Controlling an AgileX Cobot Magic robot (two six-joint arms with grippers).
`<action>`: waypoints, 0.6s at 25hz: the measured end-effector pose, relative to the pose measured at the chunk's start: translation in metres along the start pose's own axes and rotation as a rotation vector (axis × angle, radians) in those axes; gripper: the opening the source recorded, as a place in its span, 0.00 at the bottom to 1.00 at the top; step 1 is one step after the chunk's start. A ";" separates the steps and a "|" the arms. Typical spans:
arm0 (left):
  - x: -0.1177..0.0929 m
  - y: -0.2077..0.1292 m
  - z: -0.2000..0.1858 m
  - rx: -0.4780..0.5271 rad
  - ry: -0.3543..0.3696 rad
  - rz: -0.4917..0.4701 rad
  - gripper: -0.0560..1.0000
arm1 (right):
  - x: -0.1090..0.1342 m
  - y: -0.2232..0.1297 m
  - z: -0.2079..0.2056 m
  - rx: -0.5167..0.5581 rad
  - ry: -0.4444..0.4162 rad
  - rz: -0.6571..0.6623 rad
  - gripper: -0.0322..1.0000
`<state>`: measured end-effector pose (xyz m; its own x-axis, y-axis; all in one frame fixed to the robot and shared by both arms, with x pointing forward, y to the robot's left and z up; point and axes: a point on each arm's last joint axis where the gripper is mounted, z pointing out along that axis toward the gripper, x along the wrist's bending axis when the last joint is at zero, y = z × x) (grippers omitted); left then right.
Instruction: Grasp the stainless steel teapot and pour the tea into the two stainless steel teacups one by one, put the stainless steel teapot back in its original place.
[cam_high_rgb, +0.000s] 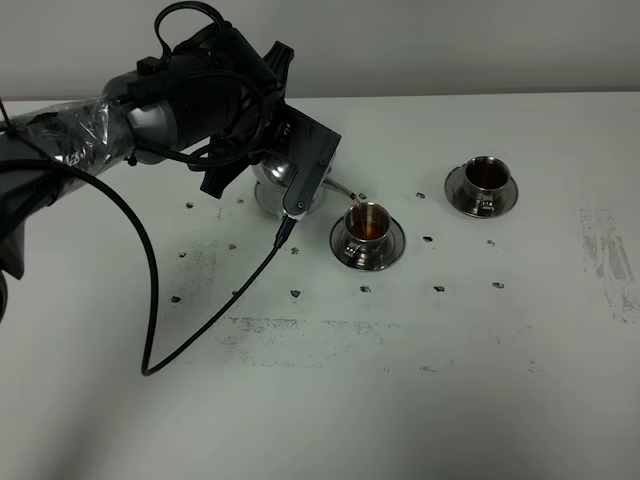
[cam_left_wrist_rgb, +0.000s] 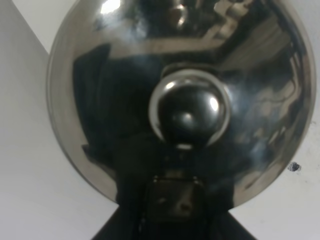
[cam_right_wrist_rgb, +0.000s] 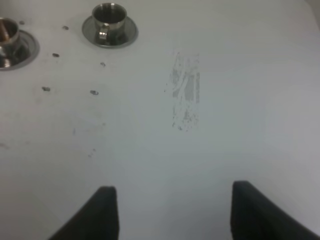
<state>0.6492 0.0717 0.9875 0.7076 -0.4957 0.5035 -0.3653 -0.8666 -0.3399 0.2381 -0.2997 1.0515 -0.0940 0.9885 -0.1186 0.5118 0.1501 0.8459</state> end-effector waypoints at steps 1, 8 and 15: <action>0.000 0.000 0.000 -0.001 0.003 0.000 0.23 | 0.000 0.000 0.000 0.000 0.000 0.000 0.52; 0.001 0.001 0.000 -0.005 0.012 0.016 0.23 | 0.000 0.000 0.000 0.000 0.000 0.000 0.52; 0.001 0.001 0.000 -0.006 0.014 0.039 0.23 | 0.000 0.000 0.000 0.000 0.000 0.000 0.52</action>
<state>0.6495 0.0699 0.9880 0.6843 -0.5297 0.5012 -0.3960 -0.8471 -0.3545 0.2381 -0.2997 1.0515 -0.0940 0.9885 -0.1186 0.5118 0.1501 0.8459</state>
